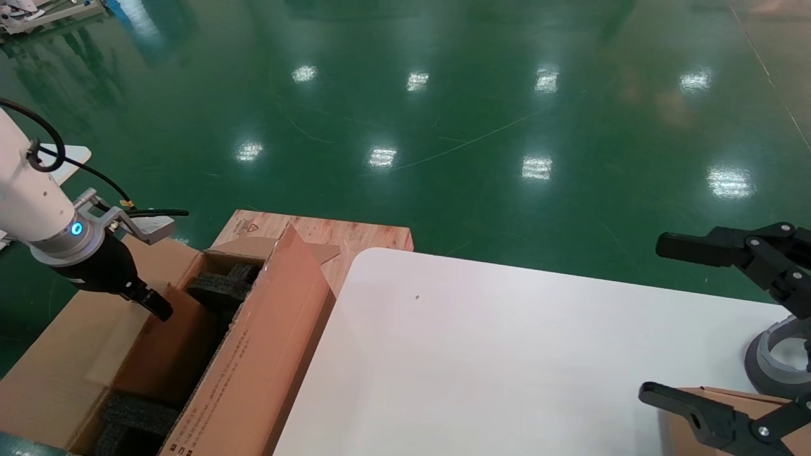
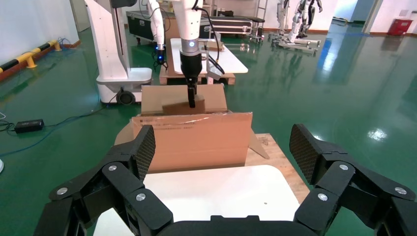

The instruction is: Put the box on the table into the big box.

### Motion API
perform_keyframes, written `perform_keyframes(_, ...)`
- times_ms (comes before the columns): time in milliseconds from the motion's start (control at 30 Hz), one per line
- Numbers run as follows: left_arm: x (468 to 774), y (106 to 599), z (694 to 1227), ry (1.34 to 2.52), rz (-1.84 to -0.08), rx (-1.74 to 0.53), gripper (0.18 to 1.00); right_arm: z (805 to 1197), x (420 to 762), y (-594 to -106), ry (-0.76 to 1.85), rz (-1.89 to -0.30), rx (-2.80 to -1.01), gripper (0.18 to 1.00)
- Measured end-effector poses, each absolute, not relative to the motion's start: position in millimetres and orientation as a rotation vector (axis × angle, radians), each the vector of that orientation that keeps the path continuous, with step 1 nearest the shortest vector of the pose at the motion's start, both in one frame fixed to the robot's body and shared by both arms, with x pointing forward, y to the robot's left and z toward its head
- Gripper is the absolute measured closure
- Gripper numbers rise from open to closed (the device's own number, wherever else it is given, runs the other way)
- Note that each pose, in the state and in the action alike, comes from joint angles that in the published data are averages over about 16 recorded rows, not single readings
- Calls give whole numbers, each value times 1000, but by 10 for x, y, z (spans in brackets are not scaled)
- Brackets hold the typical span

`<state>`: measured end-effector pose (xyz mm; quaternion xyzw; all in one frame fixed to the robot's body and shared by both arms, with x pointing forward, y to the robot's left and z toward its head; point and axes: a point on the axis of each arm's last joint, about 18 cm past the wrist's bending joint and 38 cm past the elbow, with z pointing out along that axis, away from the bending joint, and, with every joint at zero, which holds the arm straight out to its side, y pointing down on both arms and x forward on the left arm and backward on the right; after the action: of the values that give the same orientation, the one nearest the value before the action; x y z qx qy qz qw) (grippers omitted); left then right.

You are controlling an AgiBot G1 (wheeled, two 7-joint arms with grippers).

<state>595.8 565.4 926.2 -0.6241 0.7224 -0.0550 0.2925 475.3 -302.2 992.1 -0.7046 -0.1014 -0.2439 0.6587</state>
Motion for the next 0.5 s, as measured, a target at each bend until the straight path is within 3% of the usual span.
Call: perform_keyframes(500,5986,5618,9418,1925,-228,-1616,336,9921,4753,-3022,-230,-552,-1595,178)
